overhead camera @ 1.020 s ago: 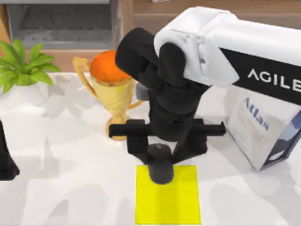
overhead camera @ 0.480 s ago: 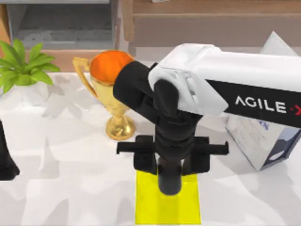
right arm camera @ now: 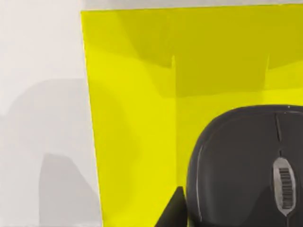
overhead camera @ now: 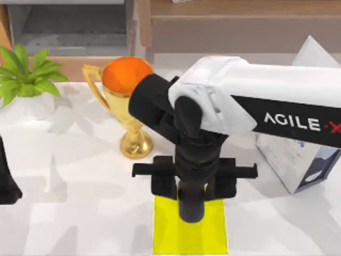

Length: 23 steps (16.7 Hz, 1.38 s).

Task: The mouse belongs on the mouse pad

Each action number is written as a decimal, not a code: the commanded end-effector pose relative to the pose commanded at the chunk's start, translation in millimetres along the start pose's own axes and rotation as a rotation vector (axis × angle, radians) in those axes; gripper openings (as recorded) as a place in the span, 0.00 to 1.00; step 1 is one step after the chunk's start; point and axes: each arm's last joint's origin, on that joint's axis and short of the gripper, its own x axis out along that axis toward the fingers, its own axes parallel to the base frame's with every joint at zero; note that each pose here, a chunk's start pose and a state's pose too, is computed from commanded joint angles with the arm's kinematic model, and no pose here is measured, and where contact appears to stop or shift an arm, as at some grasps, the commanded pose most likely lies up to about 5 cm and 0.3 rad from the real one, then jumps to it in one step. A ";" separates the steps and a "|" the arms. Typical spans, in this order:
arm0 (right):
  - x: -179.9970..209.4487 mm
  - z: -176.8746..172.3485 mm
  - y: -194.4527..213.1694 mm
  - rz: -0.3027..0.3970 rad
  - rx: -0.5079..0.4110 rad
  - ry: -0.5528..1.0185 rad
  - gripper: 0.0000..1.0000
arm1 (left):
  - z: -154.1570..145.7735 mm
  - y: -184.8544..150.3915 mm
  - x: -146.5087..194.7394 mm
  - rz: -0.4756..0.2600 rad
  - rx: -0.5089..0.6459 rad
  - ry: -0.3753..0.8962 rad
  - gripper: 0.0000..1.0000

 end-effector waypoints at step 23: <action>35.3 -2.7 0.8 -0.004 -0.005 0.001 0.38 | 0.0 0.0 0.0 0.000 0.000 0.000 1.00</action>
